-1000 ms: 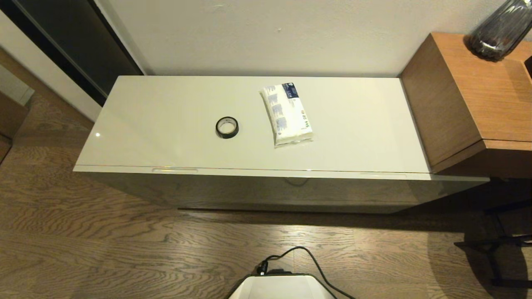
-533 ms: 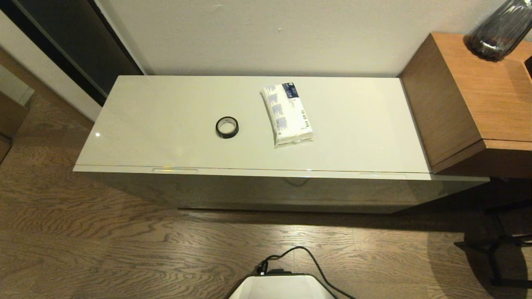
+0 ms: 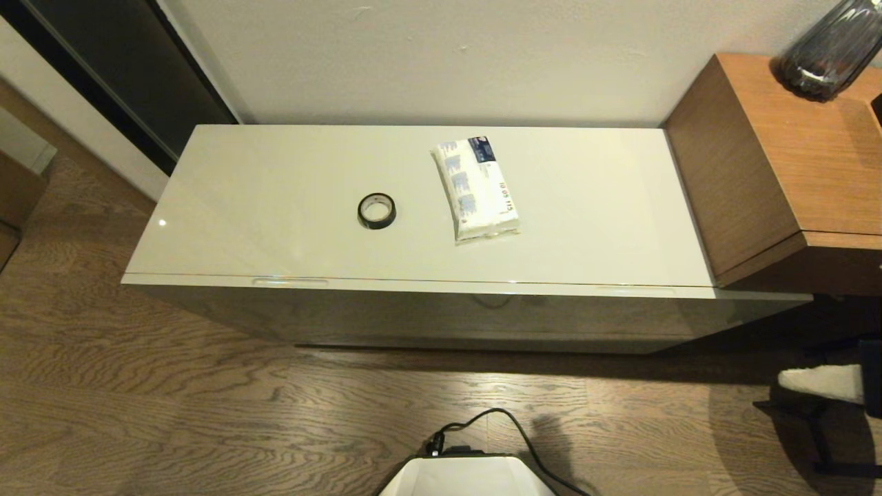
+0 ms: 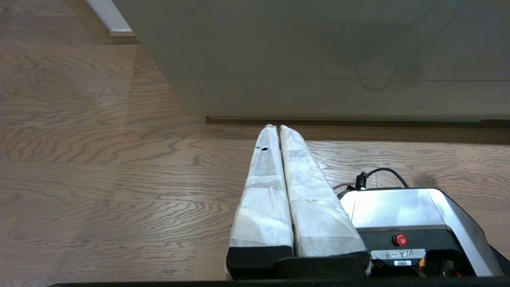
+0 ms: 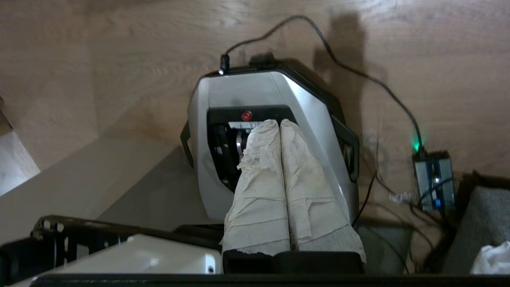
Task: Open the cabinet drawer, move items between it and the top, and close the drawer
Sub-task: Open the drawer
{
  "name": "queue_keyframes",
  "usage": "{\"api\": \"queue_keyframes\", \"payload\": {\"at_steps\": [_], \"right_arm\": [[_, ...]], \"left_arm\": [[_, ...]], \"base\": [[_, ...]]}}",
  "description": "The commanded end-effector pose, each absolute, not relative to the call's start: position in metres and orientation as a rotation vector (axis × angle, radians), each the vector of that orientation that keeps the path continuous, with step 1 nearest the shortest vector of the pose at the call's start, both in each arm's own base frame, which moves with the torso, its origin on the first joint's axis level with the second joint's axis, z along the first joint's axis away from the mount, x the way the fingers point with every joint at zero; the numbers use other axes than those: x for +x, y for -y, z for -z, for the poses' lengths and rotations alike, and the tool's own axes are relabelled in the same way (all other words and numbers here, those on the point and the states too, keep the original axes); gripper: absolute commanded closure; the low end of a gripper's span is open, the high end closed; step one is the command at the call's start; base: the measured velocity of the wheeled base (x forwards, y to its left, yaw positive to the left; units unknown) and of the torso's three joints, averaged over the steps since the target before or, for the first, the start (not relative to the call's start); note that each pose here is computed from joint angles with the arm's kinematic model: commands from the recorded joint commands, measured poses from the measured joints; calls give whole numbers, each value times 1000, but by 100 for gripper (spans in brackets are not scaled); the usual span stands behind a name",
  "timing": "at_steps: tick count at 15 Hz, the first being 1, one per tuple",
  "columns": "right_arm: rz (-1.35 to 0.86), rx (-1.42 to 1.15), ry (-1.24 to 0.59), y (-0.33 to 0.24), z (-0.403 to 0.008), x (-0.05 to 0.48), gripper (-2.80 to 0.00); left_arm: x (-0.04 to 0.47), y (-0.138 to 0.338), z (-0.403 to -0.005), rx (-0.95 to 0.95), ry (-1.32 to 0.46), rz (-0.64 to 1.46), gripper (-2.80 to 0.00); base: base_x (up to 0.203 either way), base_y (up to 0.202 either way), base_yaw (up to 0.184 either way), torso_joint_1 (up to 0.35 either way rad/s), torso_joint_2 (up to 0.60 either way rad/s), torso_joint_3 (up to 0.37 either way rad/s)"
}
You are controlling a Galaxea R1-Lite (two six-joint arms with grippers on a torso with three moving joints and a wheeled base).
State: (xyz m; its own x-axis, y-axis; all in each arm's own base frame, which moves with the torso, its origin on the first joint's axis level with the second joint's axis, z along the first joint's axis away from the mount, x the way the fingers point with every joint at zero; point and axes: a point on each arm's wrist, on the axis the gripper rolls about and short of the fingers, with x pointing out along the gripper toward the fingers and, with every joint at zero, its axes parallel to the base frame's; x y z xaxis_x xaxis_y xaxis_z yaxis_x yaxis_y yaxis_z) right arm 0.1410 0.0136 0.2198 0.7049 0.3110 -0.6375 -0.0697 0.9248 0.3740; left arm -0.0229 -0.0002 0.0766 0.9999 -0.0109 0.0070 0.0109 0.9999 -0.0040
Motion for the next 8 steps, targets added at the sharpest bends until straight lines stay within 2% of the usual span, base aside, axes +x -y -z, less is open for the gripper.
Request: {"api": "queue_keyframes", "payload": {"at_steps": [1, 5, 8], "right_arm": [[-197, 337, -904, -21, -203, 199, 0], [-112, 270, -910, -37, -205, 253, 0], [-41, 354, -883, -58, -204, 286, 0]], "left_arm": [[-23, 0, -77, -5, 6, 11, 0], [-23, 0, -77, -5, 6, 11, 0], [-23, 0, -77, -5, 6, 11, 0]], "base": [[0, 0, 0, 0, 0, 0], [0, 0, 0, 0, 0, 0], [0, 0, 0, 0, 0, 0]]}}
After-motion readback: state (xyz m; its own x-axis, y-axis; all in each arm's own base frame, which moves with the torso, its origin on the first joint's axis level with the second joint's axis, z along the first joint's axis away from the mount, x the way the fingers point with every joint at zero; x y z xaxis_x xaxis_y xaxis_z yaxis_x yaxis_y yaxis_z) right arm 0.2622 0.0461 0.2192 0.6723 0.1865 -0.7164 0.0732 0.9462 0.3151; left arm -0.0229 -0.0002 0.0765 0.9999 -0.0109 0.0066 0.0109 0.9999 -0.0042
